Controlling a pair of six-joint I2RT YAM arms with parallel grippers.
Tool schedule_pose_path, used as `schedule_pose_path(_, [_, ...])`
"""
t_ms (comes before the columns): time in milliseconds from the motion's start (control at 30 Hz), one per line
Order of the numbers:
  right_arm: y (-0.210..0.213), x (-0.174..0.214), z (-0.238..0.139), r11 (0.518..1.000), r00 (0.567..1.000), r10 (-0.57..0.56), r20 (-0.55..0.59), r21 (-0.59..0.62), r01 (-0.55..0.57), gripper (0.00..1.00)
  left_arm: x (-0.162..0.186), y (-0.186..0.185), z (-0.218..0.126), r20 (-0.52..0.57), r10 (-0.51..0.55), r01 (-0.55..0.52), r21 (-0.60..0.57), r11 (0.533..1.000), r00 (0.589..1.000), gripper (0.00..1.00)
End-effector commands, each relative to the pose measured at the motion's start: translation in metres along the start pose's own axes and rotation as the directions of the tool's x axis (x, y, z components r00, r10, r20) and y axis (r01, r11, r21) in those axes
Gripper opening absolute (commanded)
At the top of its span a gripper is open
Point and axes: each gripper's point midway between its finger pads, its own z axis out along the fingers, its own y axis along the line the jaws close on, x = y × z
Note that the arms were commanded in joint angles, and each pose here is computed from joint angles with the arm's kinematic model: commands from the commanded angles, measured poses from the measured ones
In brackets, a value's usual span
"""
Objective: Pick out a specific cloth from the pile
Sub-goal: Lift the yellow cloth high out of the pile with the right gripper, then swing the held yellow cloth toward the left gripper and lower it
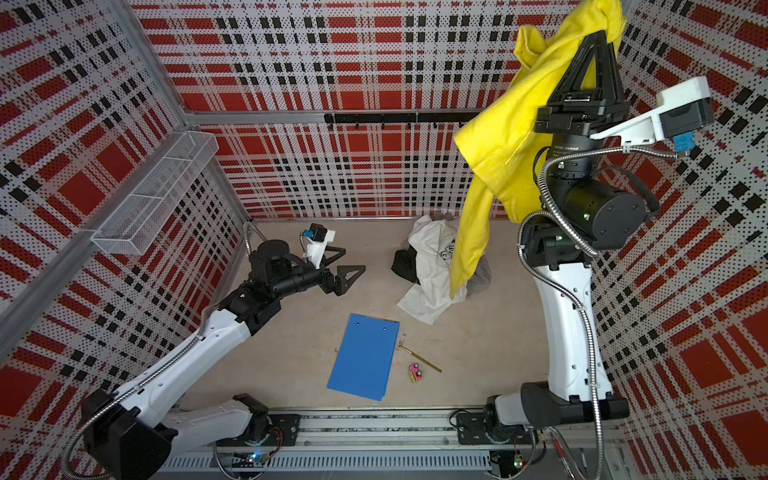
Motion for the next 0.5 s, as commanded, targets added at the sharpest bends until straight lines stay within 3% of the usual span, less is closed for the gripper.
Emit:
schedule_pose_path(0, [0.037, -0.037, 0.004, 0.990, 0.993, 0.059, 0.107, -0.137, -0.044, 0.01, -0.017, -0.005, -0.010, 0.065, 0.009, -0.011, 0.022, 1.000, 0.998, 0.98])
schedule_pose_path(200, [0.040, -0.025, 0.009, 0.984, 0.989, 0.108, 0.100, -0.150, -0.092, 0.01, -0.022, -0.005, -0.019, 0.100, 0.017, -0.022, 0.047, 0.999, 0.995, 0.97])
schedule_pose_path(467, [0.055, 0.023, 0.011, 0.986, 0.993, 0.106, 0.056, -0.132, -0.098, 0.01, -0.033, 0.008, -0.034, 0.149, 0.019, -0.019, -0.002, 1.000, 0.989, 0.99])
